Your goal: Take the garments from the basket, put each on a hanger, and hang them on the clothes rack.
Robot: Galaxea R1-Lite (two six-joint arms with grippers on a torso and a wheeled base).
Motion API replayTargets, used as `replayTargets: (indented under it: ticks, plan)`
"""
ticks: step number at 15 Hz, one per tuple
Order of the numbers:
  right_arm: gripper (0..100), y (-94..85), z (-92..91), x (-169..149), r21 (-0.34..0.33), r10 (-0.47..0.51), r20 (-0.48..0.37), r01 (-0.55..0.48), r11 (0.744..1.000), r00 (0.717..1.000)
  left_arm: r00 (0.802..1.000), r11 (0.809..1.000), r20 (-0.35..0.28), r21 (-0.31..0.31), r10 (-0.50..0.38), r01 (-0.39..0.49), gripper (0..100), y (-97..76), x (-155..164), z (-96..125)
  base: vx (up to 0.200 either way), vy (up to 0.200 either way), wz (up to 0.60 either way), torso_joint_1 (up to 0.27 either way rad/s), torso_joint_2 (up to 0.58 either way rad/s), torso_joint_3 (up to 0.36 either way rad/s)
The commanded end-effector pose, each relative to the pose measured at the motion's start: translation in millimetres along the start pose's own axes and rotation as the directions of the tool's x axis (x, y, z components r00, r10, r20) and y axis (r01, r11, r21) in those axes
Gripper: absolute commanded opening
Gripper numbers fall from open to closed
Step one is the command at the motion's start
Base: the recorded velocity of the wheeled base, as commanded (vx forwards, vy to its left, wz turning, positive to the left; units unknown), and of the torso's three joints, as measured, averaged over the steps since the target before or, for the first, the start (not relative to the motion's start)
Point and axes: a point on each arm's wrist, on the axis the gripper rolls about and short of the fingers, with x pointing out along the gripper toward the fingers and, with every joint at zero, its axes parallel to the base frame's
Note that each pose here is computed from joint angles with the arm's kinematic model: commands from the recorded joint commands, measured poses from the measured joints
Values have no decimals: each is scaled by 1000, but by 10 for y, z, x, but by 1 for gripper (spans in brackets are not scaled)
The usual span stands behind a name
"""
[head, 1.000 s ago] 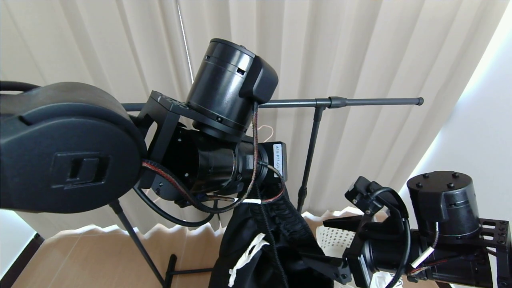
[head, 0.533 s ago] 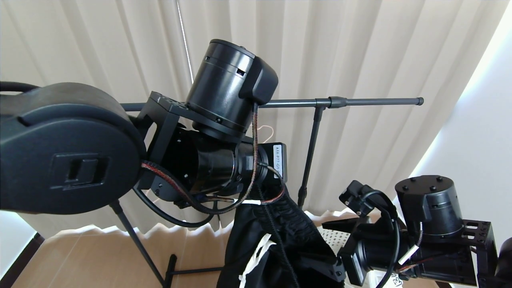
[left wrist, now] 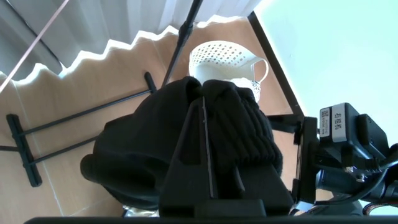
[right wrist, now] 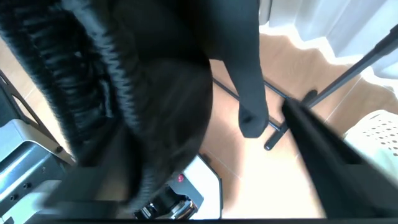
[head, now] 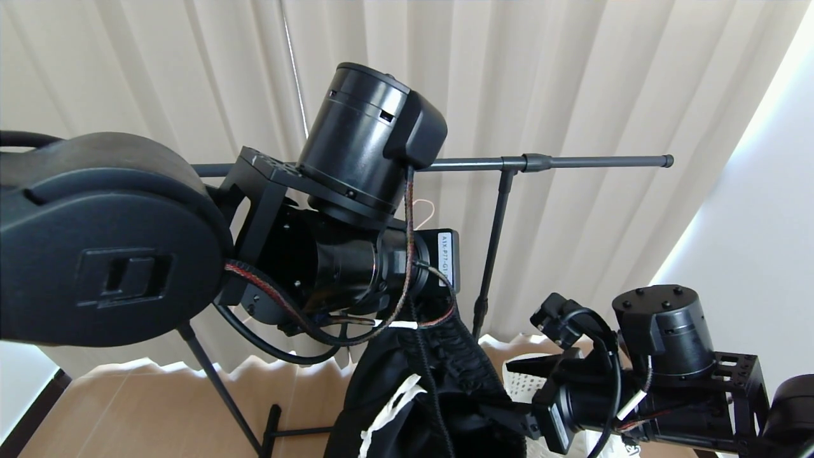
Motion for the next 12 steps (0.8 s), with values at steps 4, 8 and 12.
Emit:
replayTargets:
  ticks: [4,8,12]
  plan:
    - [0,-30,12,-13,7,-10,8,10,1000,1000,1000,1000,0,-2,0,0,0,1,-1,1,0,0,0,0,0,0]
    - [0,-183,166,-199,27,-70,125,67,997,990,999,999,-40,20,33,-32,0,105,21,-108,0,0,0,0,0,0]
    - [0,-192,386,-454,65,-141,250,129,990,958,987,993,-112,48,115,-111,0,385,63,-307,0,0,0,0,0,0]
